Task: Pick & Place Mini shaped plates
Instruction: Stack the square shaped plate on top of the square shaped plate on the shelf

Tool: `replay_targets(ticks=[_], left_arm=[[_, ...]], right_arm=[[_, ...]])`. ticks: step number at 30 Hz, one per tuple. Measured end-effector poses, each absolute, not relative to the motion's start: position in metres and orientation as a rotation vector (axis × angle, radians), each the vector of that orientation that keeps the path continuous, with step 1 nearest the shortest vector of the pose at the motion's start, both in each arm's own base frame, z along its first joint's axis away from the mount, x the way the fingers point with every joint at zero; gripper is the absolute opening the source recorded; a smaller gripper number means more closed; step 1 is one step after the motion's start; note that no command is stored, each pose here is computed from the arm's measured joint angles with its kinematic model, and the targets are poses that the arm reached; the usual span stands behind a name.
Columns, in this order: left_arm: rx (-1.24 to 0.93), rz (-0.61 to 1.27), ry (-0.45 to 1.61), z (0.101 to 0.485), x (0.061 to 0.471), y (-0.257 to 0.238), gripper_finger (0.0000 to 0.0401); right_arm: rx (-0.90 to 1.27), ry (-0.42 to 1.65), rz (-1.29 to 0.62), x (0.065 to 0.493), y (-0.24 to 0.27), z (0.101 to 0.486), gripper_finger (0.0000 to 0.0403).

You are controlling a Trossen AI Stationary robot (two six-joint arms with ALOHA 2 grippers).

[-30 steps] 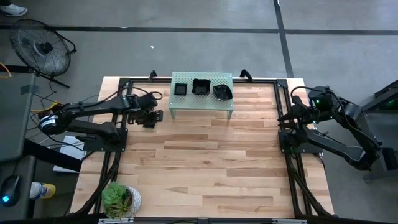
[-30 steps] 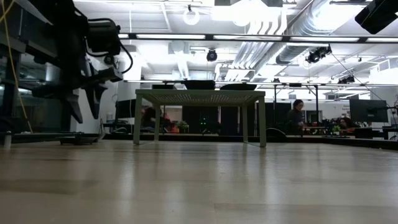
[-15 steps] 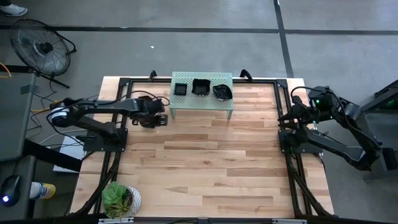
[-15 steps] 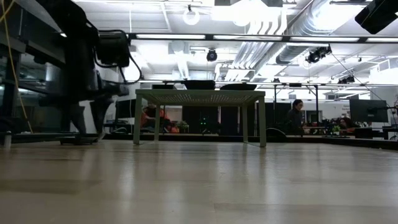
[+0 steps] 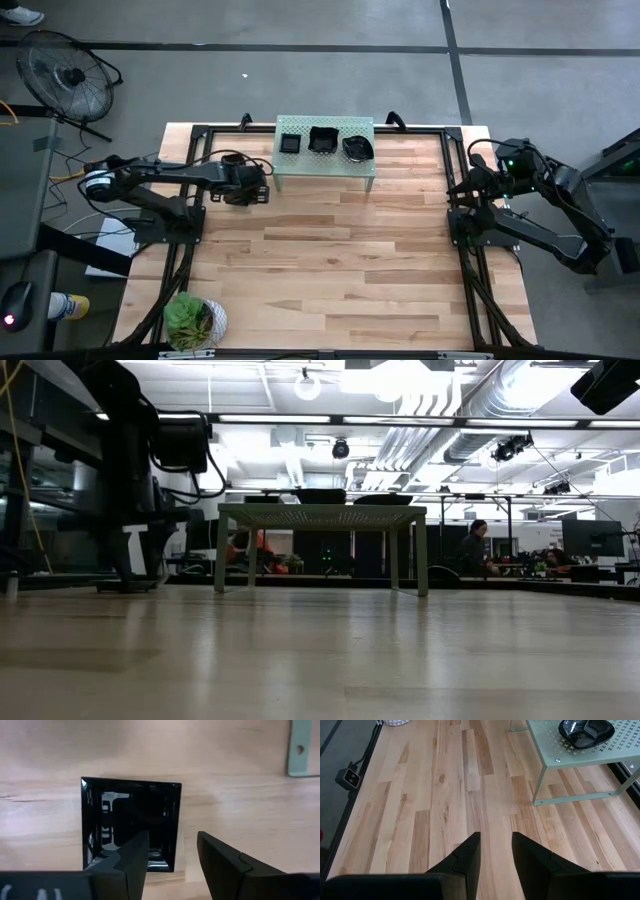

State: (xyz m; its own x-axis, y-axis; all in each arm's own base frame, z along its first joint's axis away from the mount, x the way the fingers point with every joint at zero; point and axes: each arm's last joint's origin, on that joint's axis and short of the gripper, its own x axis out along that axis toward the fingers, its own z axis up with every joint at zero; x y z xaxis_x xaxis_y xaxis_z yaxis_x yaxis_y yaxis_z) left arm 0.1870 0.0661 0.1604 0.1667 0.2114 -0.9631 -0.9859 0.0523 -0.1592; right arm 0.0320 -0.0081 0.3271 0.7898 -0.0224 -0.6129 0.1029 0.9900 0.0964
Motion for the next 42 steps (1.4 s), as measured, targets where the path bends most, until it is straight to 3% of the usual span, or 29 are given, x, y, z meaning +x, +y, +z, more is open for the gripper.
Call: replay_targets(ticks=[34,42], left_arm=[[-1.035,1.153,1.083,0.153,0.194,0.068,0.0165],[-1.049,1.131,1.078,0.153,0.195,0.068,0.0113]], right_arm=[[0.127,0.657,-0.068,0.032,-0.008,0.327,0.0106],[0.127,0.657,-0.068,0.032,-0.008,0.327,0.0106]])
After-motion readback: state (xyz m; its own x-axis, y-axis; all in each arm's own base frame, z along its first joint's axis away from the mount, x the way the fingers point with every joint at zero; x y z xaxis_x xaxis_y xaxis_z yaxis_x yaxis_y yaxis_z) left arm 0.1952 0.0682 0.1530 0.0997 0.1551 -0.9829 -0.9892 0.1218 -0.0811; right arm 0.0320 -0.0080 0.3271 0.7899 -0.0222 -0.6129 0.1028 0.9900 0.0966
